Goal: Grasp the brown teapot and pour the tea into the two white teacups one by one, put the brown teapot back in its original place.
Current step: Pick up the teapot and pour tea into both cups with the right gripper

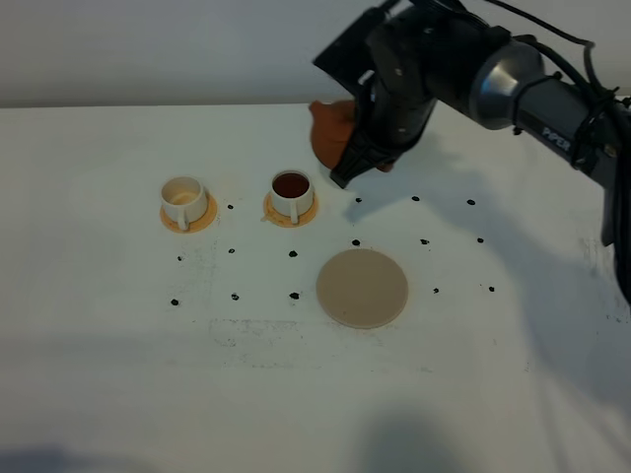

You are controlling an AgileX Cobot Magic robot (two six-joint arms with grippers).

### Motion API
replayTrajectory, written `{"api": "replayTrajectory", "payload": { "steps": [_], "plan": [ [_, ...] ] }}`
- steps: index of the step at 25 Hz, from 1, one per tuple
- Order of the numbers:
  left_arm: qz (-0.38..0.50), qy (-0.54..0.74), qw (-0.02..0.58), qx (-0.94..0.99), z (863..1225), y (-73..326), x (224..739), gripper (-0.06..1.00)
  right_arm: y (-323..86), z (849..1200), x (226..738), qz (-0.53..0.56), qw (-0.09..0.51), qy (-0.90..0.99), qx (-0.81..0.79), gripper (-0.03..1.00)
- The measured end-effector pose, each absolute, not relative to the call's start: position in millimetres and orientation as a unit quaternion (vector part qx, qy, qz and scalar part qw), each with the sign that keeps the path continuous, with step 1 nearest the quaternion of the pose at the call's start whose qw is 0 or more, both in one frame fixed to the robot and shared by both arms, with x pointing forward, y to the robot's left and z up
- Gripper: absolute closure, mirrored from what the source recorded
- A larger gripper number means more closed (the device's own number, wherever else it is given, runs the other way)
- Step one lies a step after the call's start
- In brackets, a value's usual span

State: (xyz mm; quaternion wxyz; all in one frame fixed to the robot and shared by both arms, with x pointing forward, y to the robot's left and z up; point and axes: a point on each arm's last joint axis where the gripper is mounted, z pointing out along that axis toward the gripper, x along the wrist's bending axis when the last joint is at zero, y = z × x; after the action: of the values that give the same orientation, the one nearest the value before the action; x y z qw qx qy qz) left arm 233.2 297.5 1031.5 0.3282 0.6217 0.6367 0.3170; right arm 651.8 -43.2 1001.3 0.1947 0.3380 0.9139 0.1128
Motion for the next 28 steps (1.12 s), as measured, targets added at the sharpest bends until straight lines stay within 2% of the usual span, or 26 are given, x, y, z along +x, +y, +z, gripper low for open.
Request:
{"api": "replayTrajectory", "payload": {
  "steps": [8,23,28],
  "plan": [
    [0.317,0.637,0.328,0.622,1031.5,297.5,233.2,0.63,-7.6,1010.0,630.7,0.129,0.199,0.926,0.294,0.85],
    [0.317,0.637,0.328,0.621,1031.5,297.5,233.2,0.63,28.3,1006.6,601.9,0.135,0.204,0.941,0.232,0.85],
    [0.317,0.637,0.328,0.621,1031.5,297.5,233.2,0.63,41.1,1015.7,594.2,0.165,0.221,0.94,0.198,0.85]
  ]
}}
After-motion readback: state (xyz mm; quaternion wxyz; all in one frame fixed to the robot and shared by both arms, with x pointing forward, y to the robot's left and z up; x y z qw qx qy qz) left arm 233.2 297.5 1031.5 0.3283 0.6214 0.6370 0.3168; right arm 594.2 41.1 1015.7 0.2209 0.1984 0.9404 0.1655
